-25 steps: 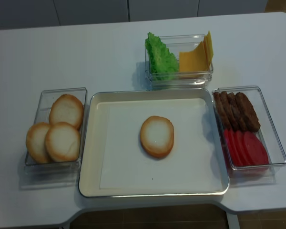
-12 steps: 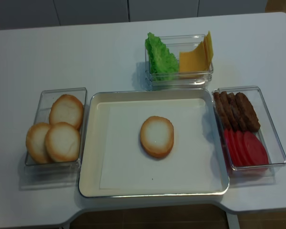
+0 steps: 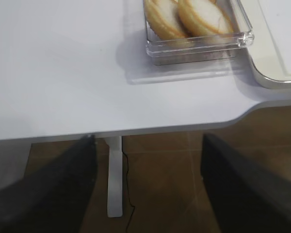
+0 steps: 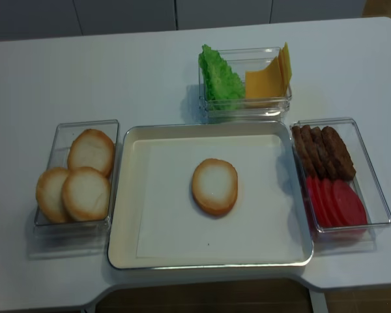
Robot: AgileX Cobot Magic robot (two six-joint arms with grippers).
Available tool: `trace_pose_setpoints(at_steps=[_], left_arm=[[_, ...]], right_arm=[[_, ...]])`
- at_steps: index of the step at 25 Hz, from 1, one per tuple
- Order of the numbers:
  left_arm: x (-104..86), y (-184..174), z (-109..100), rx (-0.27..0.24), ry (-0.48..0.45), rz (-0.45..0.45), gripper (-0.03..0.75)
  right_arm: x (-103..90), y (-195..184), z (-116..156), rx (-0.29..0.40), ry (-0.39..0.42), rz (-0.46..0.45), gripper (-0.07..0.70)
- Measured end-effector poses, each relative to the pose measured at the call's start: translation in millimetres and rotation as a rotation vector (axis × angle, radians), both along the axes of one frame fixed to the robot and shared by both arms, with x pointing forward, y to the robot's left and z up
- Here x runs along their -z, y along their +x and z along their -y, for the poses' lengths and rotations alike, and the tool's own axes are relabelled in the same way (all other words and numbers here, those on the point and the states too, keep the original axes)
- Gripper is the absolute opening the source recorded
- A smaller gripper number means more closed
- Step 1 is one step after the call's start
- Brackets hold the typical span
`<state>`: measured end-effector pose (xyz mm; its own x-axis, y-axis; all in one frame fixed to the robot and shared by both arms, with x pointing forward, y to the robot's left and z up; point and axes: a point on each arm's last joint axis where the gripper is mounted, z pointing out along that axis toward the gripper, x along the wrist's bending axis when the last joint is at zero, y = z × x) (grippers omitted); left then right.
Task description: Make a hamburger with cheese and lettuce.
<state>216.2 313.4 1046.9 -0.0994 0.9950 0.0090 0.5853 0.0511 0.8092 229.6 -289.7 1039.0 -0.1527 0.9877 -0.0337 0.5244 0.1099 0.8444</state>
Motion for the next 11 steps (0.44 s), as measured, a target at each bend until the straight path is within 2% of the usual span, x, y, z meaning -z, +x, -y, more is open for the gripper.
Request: trace_pose_setpoints(at_steps=[7,11], left_arm=[[3.7,1.9,0.1,0.010,0.013,-0.013,0.475],[6.9,8.3,0.8,0.022,0.020,0.018,0.471]], right_arm=[[0.0,0.0,0.0,-0.001,-0.001,0.000,0.451],[0.0,0.0,0.0,-0.001,-0.001,0.000,0.451]])
